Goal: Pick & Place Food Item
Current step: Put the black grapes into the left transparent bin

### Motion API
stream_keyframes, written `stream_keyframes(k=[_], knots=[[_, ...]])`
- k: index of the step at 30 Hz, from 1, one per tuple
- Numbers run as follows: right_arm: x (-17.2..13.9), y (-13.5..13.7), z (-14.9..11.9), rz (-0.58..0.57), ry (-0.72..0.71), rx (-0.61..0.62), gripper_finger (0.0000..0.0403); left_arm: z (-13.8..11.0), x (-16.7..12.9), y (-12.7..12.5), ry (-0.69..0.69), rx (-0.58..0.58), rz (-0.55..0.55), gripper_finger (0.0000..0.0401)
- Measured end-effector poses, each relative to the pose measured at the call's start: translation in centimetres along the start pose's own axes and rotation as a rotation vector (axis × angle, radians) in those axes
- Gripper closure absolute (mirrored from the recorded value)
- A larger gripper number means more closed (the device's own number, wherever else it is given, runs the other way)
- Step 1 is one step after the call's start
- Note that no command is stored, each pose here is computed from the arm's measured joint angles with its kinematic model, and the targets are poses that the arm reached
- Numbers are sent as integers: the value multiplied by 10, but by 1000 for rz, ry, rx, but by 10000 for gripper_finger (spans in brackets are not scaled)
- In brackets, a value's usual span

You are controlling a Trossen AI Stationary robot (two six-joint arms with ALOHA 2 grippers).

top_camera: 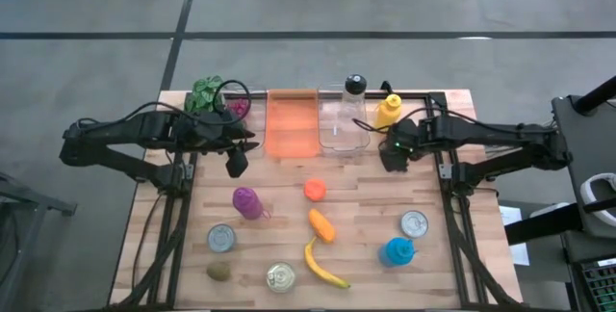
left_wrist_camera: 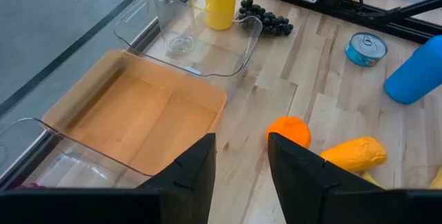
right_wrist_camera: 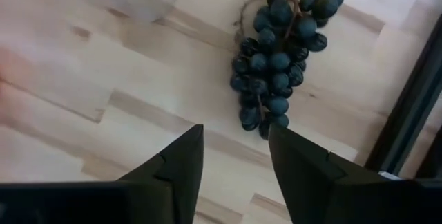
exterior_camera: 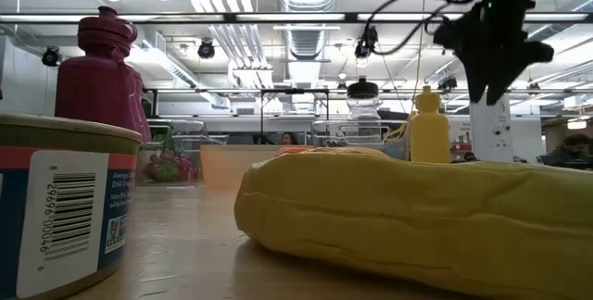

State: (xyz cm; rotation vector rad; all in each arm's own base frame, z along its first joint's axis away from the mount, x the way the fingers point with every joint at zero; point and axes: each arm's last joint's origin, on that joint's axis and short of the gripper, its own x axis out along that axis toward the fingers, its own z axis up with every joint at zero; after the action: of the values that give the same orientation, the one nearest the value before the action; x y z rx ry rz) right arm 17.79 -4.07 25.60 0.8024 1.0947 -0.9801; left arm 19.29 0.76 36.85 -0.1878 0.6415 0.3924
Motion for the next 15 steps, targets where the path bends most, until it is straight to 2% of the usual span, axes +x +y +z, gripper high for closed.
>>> stream_keyframes(k=[7,15], knots=[[29,-15,2,-59,20,62,223,0,0,0,-2,-2,-1,270],[56,-20,5,-12,-32,85,231,0,0,0,-2,-3,-1,271]])
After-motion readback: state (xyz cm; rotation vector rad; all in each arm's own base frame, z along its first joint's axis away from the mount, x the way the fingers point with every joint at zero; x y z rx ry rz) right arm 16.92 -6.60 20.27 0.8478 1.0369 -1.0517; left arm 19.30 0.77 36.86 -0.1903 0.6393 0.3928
